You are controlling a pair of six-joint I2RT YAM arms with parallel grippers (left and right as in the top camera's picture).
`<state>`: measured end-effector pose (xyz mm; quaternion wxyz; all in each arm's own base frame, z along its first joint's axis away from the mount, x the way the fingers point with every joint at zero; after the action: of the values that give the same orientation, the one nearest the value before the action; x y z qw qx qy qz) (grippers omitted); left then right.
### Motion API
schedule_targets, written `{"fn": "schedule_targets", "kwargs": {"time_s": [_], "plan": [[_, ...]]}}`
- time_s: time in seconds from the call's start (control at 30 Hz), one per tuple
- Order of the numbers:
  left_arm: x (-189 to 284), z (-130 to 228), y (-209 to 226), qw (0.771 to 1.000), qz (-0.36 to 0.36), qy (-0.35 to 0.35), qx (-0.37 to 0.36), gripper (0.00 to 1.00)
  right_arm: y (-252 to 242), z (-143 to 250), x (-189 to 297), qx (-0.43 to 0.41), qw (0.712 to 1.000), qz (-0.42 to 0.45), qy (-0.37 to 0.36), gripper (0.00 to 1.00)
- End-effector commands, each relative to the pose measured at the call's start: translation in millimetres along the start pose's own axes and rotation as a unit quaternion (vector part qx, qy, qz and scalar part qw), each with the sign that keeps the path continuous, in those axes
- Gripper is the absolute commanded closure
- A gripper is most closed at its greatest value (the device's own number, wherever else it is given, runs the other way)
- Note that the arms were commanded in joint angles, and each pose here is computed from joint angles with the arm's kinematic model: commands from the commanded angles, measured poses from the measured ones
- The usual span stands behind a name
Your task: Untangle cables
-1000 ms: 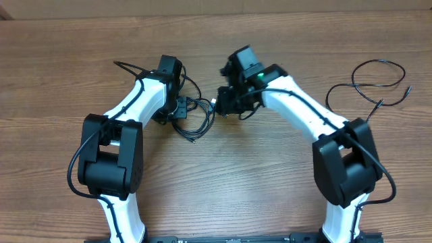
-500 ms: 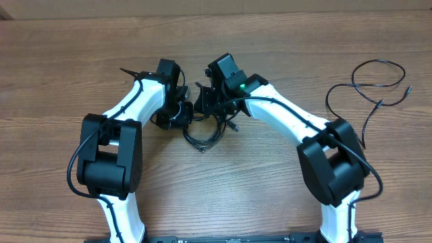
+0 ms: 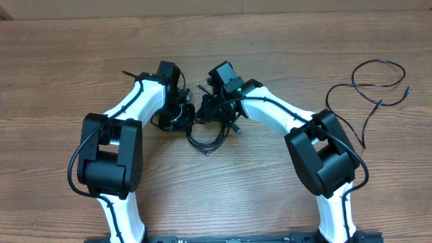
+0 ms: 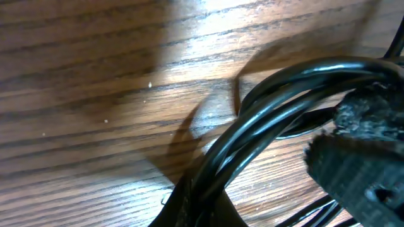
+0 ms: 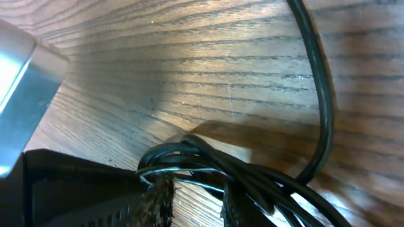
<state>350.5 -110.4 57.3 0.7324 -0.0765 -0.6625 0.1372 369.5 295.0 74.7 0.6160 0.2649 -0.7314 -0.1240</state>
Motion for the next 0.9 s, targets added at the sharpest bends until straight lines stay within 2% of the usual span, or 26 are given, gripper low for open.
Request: {"fn": "schedule_targets", "kwargs": {"time_s": [0.0,0.1,0.13,0.17,0.23,0.3,0.37,0.4,0.43,0.47,0.5,0.57,0.6,0.63,0.7,0.87], "plan": [[-22.4,8.7,8.8,0.999,-0.015,0.031,-0.002,0.95,-14.0,-4.5,7.9,-0.003,1.0,-0.014,0.008,0.74],[-22.5,7.0,8.2,1.0,-0.014,0.026,-0.004,0.95,-24.4,0.1,9.6,-0.028,0.999,0.003,0.021,0.74],[-22.6,6.4,8.1,1.0,-0.013,0.025,-0.004,0.89,-27.5,-1.5,9.5,-0.027,0.999,0.018,0.014,0.74],[-22.6,6.5,8.0,1.0,-0.013,0.025,-0.005,0.89,-23.7,-2.1,9.9,-0.016,1.0,0.003,0.015,0.74],[-16.6,6.3,6.6,0.999,-0.015,0.031,-0.022,0.74,-6.4,-12.7,33.0,0.022,0.997,-0.071,0.022,0.68],[2.1,3.2,-0.8,0.998,-0.016,0.042,-0.054,0.65,-5.8,-17.4,66.7,0.012,0.997,-0.076,0.024,0.67],[30.3,-12.7,-15.1,0.997,-0.012,0.019,-0.077,0.53,-11.9,-3.3,69.9,-0.002,0.997,-0.055,0.056,0.67],[39.4,-22.4,-21.2,0.996,-0.007,-0.003,-0.084,0.52,-14.8,3.1,66.2,-0.011,0.997,-0.046,0.067,0.69],[41.6,-31.0,-25.4,0.995,-0.002,-0.026,-0.093,0.48,-17.0,14.8,56.7,-0.028,0.995,-0.035,0.085,0.84],[37.8,-37.0,-29.0,0.994,0.002,-0.044,-0.102,0.44,-20.4,25.6,44.6,-0.049,0.994,-0.015,0.096,0.85],[30.6,-37.4,-30.8,0.993,0.003,-0.05,-0.109,0.47,-24.5,35.1,33.2,-0.063,0.993,-0.005,0.098,0.86],[17.6,-32.5,-25.8,0.994,-0.006,-0.042,-0.105,0.65,-35.0,42.6,20.9,-0.077,0.993,0.016,0.087,0.87],[12.2,-29.8,-21.8,0.994,-0.015,-0.038,-0.099,0.7,-40.8,42.4,19.7,-0.075,0.993,0.036,0.079,0.87],[3.4,-24.3,-14.8,0.995,-0.027,-0.03,-0.088,0.82,-47.2,39.7,20.0,-0.072,0.993,0.064,0.066,0.88],[-11.2,-12.0,-5.5,0.996,-0.032,-0.01,-0.081,0.94,-51.2,36.4,20.9,-0.078,0.993,0.074,0.056,0.88],[-25.8,15.6,7.1,0.996,-0.04,0.047,-0.065,0.96,-64.5,15.1,25.2,-0.074,0.993,0.094,0.001,0.89]]}}
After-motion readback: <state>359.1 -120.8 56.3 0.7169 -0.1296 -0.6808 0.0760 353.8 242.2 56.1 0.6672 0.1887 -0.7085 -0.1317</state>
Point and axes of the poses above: each gripper's point midway between its finger pads, its own x axis back along the fingers, its own y axis along the line the jaws close on, z = x × y, the point moved 6 cm from there along x, back along the fingers, and after that the axes turned 8 degrees about x, right-handed, at the moved point
